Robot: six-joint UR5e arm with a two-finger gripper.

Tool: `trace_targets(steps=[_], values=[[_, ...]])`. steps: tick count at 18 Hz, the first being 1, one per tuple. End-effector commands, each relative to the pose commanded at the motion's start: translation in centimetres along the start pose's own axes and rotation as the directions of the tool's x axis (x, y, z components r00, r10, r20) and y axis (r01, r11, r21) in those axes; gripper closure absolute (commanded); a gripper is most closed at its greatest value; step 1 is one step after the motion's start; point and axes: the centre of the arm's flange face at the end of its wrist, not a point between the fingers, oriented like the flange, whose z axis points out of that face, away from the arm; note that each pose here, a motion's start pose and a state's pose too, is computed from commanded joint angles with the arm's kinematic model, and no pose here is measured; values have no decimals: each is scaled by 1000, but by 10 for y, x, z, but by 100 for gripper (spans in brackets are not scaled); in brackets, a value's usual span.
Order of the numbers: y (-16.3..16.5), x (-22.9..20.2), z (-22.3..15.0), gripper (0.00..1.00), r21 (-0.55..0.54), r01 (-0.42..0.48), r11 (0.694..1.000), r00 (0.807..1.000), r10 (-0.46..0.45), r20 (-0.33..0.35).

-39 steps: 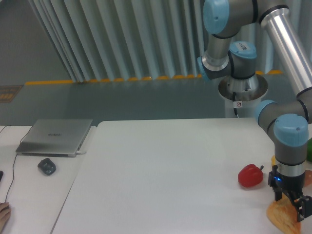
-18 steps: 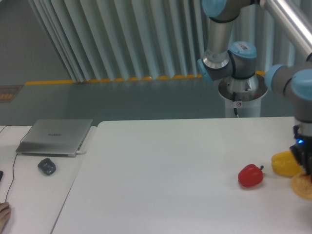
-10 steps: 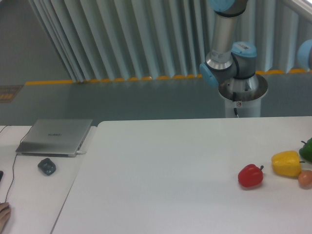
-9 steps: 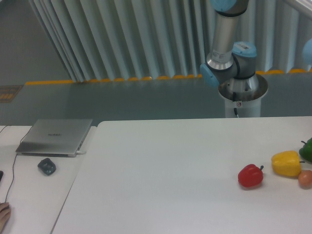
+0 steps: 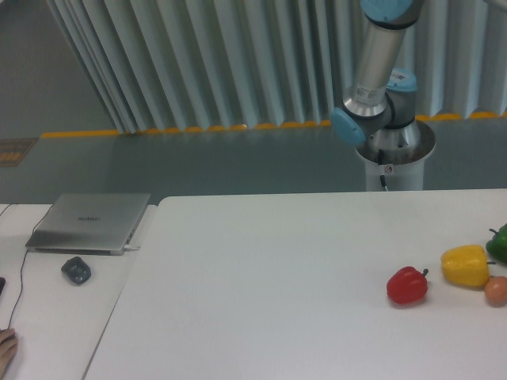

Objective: Place the triangular bread in the basket

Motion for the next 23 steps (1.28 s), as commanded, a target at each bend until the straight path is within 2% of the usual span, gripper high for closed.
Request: trace_targets(steps=[2, 3, 6, 11, 13, 16, 17, 18, 23], values=[[-1, -1, -2, 8, 6, -5, 1000, 1000, 5, 10], [-5, -1, -3, 0, 18, -14, 1000, 1000, 14, 18], [-12, 0, -3, 0, 19, -52, 998, 999, 52, 17], [-20, 2, -8, 0, 33, -54, 998, 998, 53, 24], [-50, -1, -17, 0, 52, -103, 993, 994, 102, 26], [-130, 2, -64, 0, 74, -207, 976, 978, 206, 21], [-160, 2, -68, 0, 89, -241, 967, 970, 241, 5], [-175, 6, -69, 0, 94, -261, 961, 964, 264, -14], [-179, 10, -62, 0, 100, -265, 959, 963, 269, -29]])
